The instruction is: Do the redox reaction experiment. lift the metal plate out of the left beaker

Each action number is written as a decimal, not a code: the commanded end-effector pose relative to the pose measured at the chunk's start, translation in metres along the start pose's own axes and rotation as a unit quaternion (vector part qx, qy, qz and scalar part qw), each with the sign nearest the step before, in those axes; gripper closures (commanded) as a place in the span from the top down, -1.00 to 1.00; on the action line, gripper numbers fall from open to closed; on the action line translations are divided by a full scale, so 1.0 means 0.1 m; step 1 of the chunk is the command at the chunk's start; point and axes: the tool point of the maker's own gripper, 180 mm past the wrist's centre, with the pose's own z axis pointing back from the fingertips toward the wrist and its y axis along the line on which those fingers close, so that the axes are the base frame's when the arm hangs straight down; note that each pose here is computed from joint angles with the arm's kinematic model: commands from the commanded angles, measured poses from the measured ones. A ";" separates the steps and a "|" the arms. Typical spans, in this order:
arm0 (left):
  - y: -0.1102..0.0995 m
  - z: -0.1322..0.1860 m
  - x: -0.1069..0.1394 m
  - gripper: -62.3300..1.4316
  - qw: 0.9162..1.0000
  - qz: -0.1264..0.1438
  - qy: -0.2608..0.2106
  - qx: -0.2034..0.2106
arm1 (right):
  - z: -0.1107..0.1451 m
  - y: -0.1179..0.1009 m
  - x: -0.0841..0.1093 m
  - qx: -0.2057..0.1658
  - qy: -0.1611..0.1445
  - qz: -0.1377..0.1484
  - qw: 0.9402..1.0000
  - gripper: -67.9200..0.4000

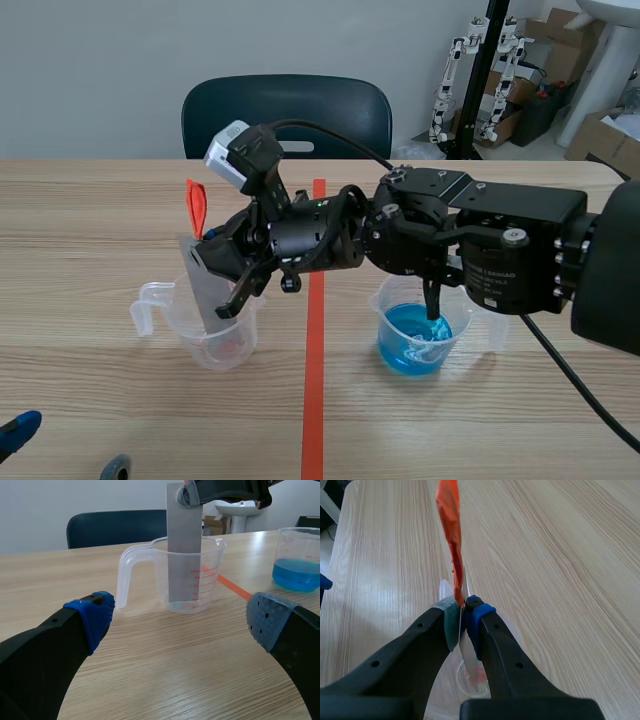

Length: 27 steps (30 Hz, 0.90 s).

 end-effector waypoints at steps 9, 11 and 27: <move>0.04 0.01 0.10 0.77 1.000 -0.003 -0.024 0.003 | 0.12 -0.02 0.40 0.012 -0.029 0.041 0.999 -0.97; 0.04 0.01 0.10 0.77 1.000 -0.003 -0.024 0.003 | 0.15 -0.02 0.49 0.010 -0.028 0.051 0.998 -0.97; 0.04 0.01 0.10 0.77 1.000 -0.003 -0.024 0.003 | 0.33 0.23 1.30 0.035 -0.043 0.085 0.995 -0.97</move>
